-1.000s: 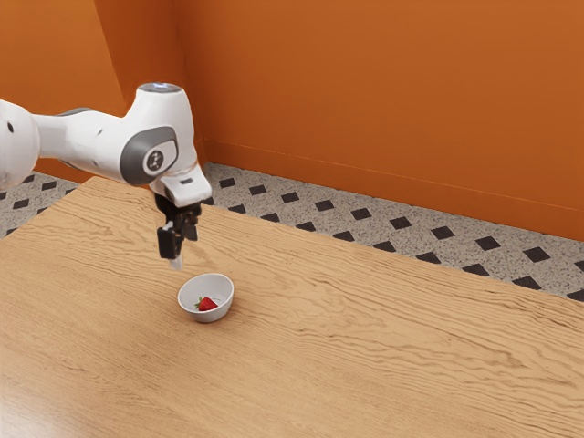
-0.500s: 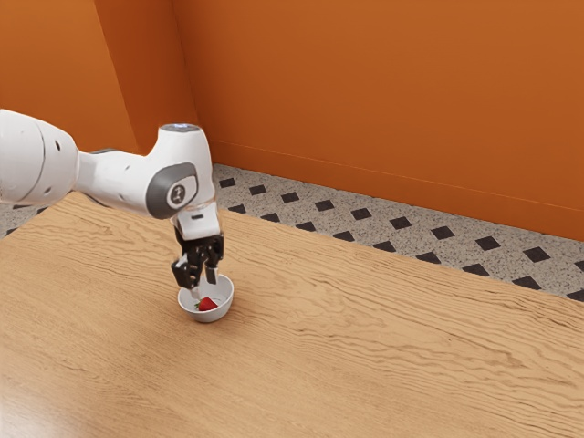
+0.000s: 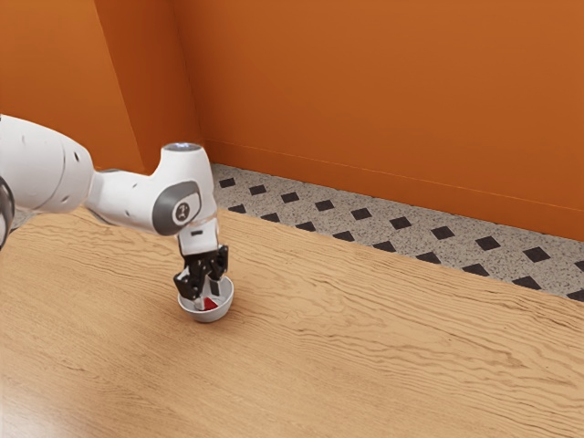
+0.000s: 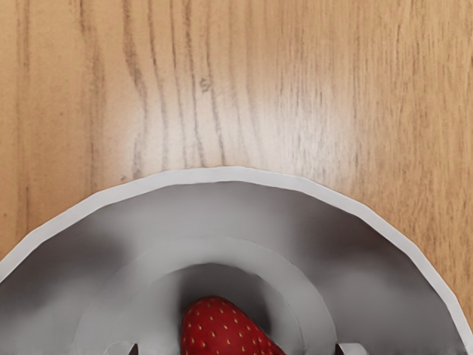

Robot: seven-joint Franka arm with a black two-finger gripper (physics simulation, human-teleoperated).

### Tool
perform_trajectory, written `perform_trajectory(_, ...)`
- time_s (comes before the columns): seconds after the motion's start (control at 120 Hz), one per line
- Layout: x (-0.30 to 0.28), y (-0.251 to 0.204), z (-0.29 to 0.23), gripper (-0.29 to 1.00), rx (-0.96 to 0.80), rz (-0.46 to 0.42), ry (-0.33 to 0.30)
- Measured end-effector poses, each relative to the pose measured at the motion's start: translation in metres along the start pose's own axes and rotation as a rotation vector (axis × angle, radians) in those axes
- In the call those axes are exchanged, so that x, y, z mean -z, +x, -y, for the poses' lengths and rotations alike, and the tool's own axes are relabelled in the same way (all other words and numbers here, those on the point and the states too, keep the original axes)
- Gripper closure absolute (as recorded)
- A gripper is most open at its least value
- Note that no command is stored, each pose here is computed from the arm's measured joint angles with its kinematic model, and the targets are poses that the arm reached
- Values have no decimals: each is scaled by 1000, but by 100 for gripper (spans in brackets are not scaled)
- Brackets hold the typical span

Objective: Take strawberry from the bowl

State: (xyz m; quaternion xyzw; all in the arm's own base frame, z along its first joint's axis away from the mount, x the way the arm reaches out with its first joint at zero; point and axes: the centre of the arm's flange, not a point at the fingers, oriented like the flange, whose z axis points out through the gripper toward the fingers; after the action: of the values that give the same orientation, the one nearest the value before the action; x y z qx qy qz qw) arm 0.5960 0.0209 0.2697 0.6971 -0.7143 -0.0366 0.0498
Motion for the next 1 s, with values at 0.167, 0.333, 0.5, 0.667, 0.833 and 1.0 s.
perform_trajectory(0.167,-11,-2,2,38,-20,-1,-5)
perform_trajectory(0.333,-16,-6,3,44,-31,-2,-8)
perform_trajectory(0.5,-16,-11,3,61,-34,-4,-1)
perform_trajectory(0.667,10,-10,2,70,-46,-1,48)
perform_trajectory(0.833,73,15,-5,74,-92,7,138)
perform_trajectory(1.0,91,113,-11,77,-242,-19,158)
